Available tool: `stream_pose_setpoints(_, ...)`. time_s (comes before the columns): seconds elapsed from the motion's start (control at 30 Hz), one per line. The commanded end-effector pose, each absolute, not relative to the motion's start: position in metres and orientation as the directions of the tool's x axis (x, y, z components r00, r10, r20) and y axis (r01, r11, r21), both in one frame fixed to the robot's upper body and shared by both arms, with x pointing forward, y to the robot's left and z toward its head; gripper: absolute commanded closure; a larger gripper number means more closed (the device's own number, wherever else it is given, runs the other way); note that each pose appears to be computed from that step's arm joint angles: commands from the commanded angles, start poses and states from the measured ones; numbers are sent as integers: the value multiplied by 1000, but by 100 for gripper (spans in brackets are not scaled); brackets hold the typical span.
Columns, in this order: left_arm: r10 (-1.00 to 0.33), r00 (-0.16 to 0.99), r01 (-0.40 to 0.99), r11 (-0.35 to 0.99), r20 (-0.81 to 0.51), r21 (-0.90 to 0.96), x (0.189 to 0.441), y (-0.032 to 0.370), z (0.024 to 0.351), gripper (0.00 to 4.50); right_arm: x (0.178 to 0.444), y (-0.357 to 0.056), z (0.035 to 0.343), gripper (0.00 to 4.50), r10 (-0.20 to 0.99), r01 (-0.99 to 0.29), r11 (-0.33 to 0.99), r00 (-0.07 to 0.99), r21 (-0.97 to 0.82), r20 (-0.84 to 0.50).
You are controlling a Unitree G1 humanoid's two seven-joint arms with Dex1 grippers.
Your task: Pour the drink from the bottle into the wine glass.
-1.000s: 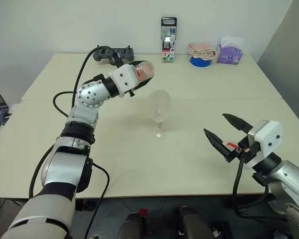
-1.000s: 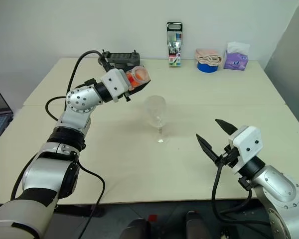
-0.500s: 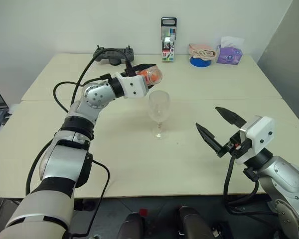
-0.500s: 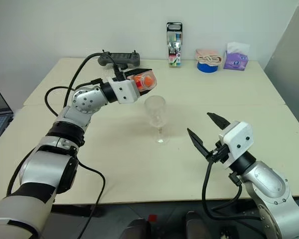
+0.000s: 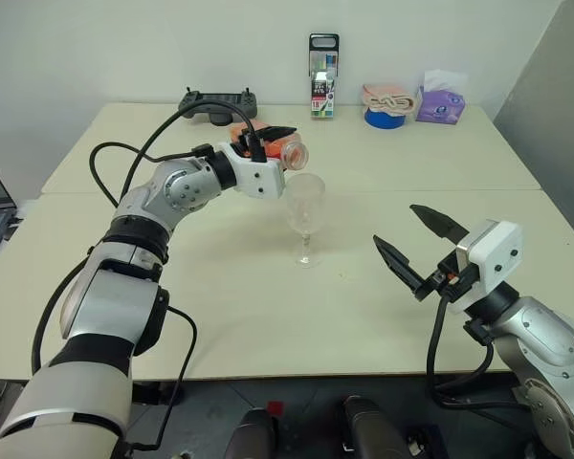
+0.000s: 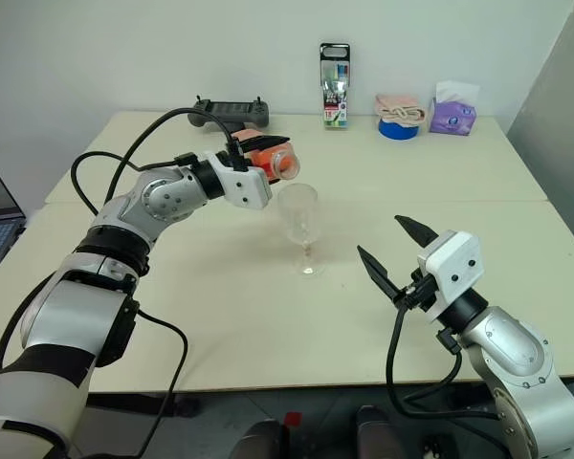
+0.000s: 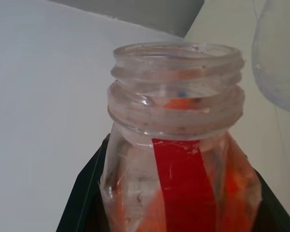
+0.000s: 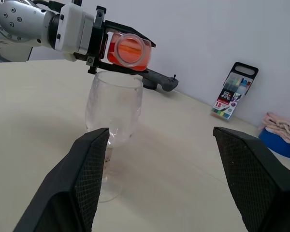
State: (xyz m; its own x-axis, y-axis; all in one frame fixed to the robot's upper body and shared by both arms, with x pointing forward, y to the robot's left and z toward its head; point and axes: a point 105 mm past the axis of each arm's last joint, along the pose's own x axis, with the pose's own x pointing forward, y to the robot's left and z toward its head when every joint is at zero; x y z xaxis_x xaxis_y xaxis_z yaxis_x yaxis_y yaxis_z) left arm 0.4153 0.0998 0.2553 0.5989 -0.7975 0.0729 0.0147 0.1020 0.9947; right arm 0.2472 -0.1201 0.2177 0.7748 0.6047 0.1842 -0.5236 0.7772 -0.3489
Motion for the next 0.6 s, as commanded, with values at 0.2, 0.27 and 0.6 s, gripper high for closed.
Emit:
stream_pose_setpoints(0.2, -814, 567, -177, 34, 130, 984, 410, 99, 285, 277, 246, -123, 227, 82, 599, -501, 779, 772, -377, 212)
stream_pose_setpoints(0.27, -817, 562, -195, 23, 131, 981, 409, 99, 286, 277, 246, -122, 228, 82, 602, -504, 777, 769, -377, 213)
stream_pose_setpoints(0.6, -820, 555, -245, -2, 139, 970, 410, 98, 289, 277, 248, -119, 230, 82, 608, -508, 773, 764, -380, 215)
